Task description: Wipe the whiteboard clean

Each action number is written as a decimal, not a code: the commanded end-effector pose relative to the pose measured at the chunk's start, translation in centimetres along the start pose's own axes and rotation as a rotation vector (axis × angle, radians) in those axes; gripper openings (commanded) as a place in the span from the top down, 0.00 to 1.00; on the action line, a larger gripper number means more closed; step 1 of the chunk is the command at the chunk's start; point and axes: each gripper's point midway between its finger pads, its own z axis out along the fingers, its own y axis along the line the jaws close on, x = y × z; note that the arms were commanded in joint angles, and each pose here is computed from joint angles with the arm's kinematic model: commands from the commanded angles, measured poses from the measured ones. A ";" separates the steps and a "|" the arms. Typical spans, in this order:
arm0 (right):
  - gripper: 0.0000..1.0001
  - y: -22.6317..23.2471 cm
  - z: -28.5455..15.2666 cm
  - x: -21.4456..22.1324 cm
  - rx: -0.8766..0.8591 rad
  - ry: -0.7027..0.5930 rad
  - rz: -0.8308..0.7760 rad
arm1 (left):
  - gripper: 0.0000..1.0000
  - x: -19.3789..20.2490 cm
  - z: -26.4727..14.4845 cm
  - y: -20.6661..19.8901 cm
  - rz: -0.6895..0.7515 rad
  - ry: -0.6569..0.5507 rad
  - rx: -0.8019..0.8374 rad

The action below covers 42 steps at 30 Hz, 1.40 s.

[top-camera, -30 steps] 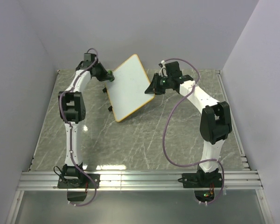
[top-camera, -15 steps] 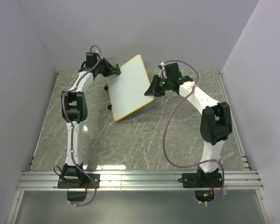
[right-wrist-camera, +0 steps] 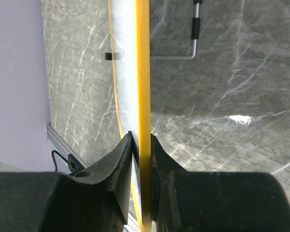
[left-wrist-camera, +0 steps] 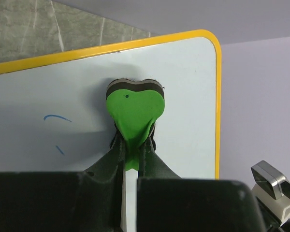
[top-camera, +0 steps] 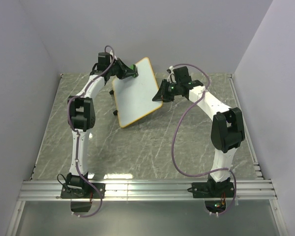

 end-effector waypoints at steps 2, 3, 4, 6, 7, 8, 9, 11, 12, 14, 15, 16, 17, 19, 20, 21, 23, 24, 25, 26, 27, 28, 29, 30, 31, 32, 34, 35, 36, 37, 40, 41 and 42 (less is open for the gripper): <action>1.00 -5.9 1.8 7.1 0.219 0.221 -0.003 | 1.00 -0.4 -0.5 1.8 -0.036 -0.026 -0.123; 1.00 -5.9 1.6 7.0 0.220 0.217 -0.003 | 1.00 0.0 -0.8 3.8 -0.065 -0.012 -0.188; 1.00 -5.9 1.6 7.1 0.222 0.218 -0.007 | 1.00 -0.4 -1.4 5.2 -0.079 -0.022 -0.228; 1.00 -6.0 1.6 7.3 0.224 0.221 -0.009 | 1.00 -0.1 -2.0 8.6 -0.102 -0.028 -0.322; 1.00 -6.1 1.6 7.3 0.226 0.221 -0.007 | 1.00 0.2 -2.3 9.8 -0.119 -0.016 -0.354; 1.00 -6.2 1.6 7.3 0.225 0.220 -0.003 | 0.99 0.2 -2.8 11.0 -0.134 -0.014 -0.379; 1.00 -6.2 1.7 7.4 0.225 0.224 -0.004 | 1.00 0.4 -2.8 12.5 -0.135 -0.009 -0.416; 1.00 -6.1 1.7 7.2 0.221 0.224 -0.003 | 1.00 1.0 -3.1 14.1 -0.145 0.014 -0.458; 1.00 -6.1 1.8 7.2 0.219 0.225 -0.001 | 1.00 1.2 -3.0 14.6 -0.137 0.018 -0.473; 1.00 -5.9 1.9 7.1 0.214 0.225 -0.001 | 1.00 0.9 -2.9 14.5 -0.121 0.004 -0.456; 1.00 -6.0 2.0 7.3 0.214 0.231 0.002 | 1.00 0.8 -2.8 14.2 -0.123 0.001 -0.442; 1.00 -5.9 2.0 7.2 0.212 0.230 0.003 | 1.00 0.5 -2.7 13.8 -0.121 -0.004 -0.426; 1.00 -6.0 2.0 7.3 0.214 0.233 0.006 | 1.00 0.2 -2.3 13.2 -0.111 -0.012 -0.398; 1.00 -6.0 2.0 7.4 0.212 0.236 0.006 | 1.00 -0.5 -1.8 11.6 -0.109 -0.013 -0.329; 1.00 -6.0 2.0 7.4 0.212 0.236 0.005 | 1.00 -1.3 -1.4 10.4 -0.107 -0.038 -0.277; 1.00 -6.0 1.9 7.5 0.213 0.239 0.006 | 1.00 -1.6 -1.1 9.5 -0.108 -0.047 -0.240; 1.00 -6.1 1.9 7.6 0.217 0.240 0.005 | 0.99 -1.6 -0.7 7.1 -0.141 -0.031 -0.137; 1.00 -6.2 1.9 7.7 0.219 0.241 0.009 | 1.00 -2.2 -0.4 5.4 -0.117 -0.045 -0.072; 1.00 -6.2 1.9 7.6 0.221 0.241 0.008 | 1.00 -2.0 -0.1 4.1 -0.112 -0.035 -0.034; 1.00 -6.2 1.8 7.6 0.220 0.238 0.005 | 1.00 -1.8 0.0 2.7 -0.112 -0.019 0.007; 1.00 -6.2 1.8 7.7 0.223 0.241 0.004 | 1.00 -1.9 0.1 1.5 -0.098 -0.023 0.032; 1.00 -6.3 1.9 7.6 0.223 0.240 0.007 | 1.00 -1.6 0.3 0.2 -0.080 -0.023 0.061; 1.00 -6.3 1.9 7.6 0.224 0.238 0.003 | 1.00 -1.3 0.4 -0.4 -0.082 -0.014 0.077; 1.00 -6.4 1.9 7.6 0.226 0.239 0.004 | 1.00 -1.1 0.4 -1.0 -0.075 -0.013 0.085; 1.00 -6.4 1.9 7.6 0.226 0.239 0.004 | 1.00 -0.7 0.6 -1.2 -0.074 -0.004 0.085; 1.00 -6.5 2.0 7.7 0.228 0.242 0.007 | 1.00 -0.6 0.6 -1.2 -0.070 -0.003 0.085; 1.00 -6.4 2.0 7.7 0.225 0.243 0.004 | 1.00 -0.5 0.5 -1.3 -0.063 -0.008 0.083; 1.00 -6.5 2.0 7.6 0.226 0.242 0.007 | 1.00 -0.6 0.4 -1.2 -0.058 -0.017 0.071; 1.00 -6.4 2.1 7.7 0.223 0.242 0.005 | 1.00 -1.0 0.4 -0.9 -0.053 -0.036 0.052; 1.00 -6.4 2.1 7.6 0.223 0.242 0.005 | 1.00 -1.2 0.4 -0.7 -0.047 -0.048 0.037; 1.00 -6.4 1.9 7.6 0.225 0.237 0.003 | 1.00 -2.7 -0.3 3.1 -0.067 -0.121 -0.154; 1.00 -6.4 2.0 7.6 0.225 0.239 0.004 | 1.00 -3.0 -0.7 4.2 -0.082 -0.133 -0.199; 1.00 -6.4 1.9 7.6 0.228 0.236 0.003 | 1.00 -2.4 -1.1 6.1 -0.123 -0.115 -0.253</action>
